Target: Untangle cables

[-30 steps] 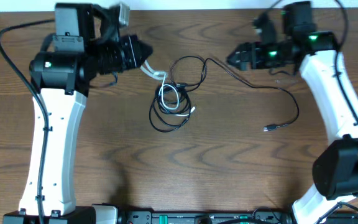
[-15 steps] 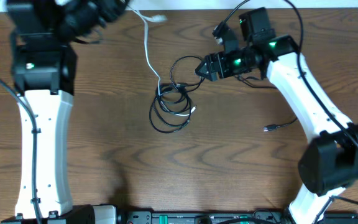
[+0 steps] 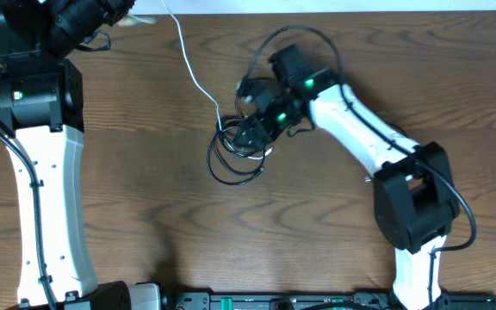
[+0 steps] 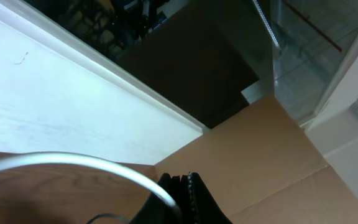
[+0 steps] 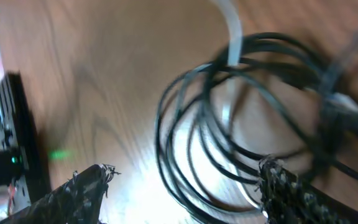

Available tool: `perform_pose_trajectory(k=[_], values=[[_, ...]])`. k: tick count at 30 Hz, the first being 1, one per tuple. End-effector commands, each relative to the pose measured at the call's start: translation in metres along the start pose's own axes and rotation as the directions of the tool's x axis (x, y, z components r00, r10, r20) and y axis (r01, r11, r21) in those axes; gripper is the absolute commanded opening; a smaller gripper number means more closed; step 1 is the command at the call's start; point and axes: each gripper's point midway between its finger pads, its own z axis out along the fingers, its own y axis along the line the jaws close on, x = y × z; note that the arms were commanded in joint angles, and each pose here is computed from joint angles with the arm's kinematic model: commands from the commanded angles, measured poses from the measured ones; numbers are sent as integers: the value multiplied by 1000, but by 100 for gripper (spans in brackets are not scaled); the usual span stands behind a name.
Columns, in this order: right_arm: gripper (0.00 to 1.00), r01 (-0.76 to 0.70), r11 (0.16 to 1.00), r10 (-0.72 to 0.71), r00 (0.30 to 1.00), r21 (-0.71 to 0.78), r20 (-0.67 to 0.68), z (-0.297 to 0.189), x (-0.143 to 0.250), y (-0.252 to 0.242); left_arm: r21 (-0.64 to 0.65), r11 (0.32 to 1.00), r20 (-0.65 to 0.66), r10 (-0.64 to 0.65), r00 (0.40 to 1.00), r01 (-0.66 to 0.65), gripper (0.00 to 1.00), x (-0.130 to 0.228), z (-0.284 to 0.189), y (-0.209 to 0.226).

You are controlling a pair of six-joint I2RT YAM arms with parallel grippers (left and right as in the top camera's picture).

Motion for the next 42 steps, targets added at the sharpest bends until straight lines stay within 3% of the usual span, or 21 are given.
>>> perform_pose_trajectory(k=[1, 11, 13, 15, 17, 21, 25, 32, 35, 42], values=[[75, 79, 996, -79, 997, -30, -8, 11, -1, 7, 32, 999, 5, 24, 1000, -24, 7, -2, -7, -20], [58, 40, 998, -45, 992, -48, -116, 54, 28, 0, 32, 999, 3, 20, 1000, -20, 8, -2, -7, -20], [46, 14, 998, -21, 990, -54, -140, 63, 35, 1, 32, 999, 3, 19, 1000, -19, 8, -2, -6, -20], [20, -18, 999, 11, 988, -46, -152, 67, 38, 0, 21, 1000, -3, 5, 1000, -5, 7, 0, -6, -17], [1, -54, 998, 49, 987, -28, -154, 66, 38, -2, 7, 1000, -9, 10, 1000, -10, 8, 2, -6, -13], [1, -132, 991, 131, 984, 0, -121, 42, 31, -12, -38, 998, 25, 44, 999, -43, 8, -4, -8, -3], [1, -215, 974, 222, 966, 66, -132, 13, 42, -35, -107, 992, 222, -41, 974, 66, 7, -43, -21, 11], [1, -358, 892, 416, 889, 277, -193, -29, 89, -89, 32, 999, 405, -30, 914, 18, 7, -94, -51, -26], [1, -407, 846, 481, 861, 345, -164, -41, 97, -108, 65, 996, 469, -87, 879, 64, 7, -112, -69, -30], [1, -452, 813, 525, 841, 367, -128, -51, 106, -126, 106, 993, 520, -94, 849, 45, 7, -126, -92, -47]])
